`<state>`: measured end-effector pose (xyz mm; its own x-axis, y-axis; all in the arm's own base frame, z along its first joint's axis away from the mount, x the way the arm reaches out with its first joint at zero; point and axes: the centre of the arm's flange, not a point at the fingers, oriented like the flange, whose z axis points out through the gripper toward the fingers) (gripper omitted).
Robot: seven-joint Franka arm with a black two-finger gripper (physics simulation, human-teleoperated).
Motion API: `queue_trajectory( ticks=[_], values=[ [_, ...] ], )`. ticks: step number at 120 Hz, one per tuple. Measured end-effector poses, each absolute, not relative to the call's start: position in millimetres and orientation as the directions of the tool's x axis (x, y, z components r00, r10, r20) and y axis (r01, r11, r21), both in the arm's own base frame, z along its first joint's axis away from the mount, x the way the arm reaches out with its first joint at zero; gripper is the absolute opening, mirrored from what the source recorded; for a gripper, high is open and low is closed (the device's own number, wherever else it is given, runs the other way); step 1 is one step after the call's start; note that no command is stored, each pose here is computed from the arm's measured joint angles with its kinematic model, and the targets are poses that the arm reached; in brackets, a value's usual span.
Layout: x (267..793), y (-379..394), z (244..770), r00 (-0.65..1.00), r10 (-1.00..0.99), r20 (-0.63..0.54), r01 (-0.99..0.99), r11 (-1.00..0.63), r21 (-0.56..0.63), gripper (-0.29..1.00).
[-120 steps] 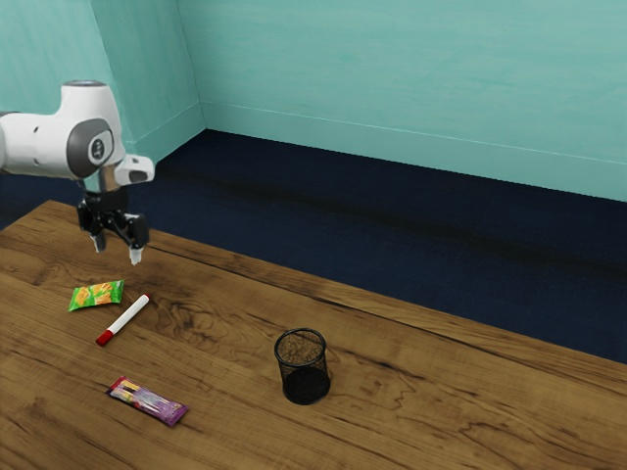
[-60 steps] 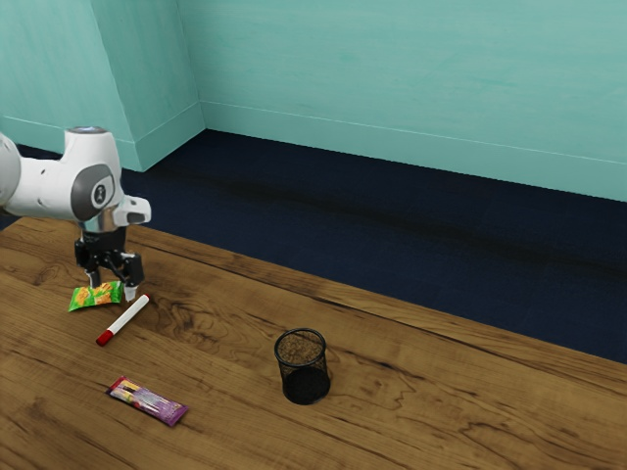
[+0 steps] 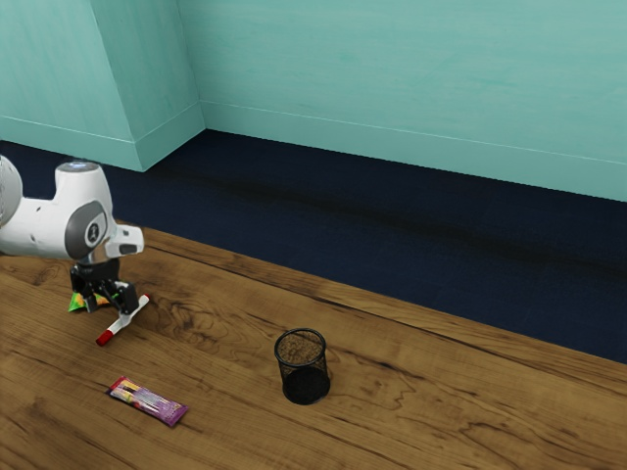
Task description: Put the marker into the pen holder.
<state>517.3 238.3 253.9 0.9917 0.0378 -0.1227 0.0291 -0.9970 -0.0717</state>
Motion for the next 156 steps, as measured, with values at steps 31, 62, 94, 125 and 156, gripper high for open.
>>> queue_trajectory(
  ticks=[31,62,94,125,156],
  values=[
    [521,237,239,0.995,0.019,-0.096,0.014,-0.999,-0.052,0.67],
    [524,233,240,0.997,-0.009,-0.077,-0.012,-0.999,-0.045,0.49],
    [522,232,243,0.997,-0.026,-0.070,-0.029,-0.999,-0.039,0.25],
    [521,232,244,0.997,-0.037,-0.070,-0.040,-0.998,-0.038,0.02],
    [522,232,246,0.997,-0.035,-0.067,-0.039,-0.998,-0.052,-0.07]
  ],
)
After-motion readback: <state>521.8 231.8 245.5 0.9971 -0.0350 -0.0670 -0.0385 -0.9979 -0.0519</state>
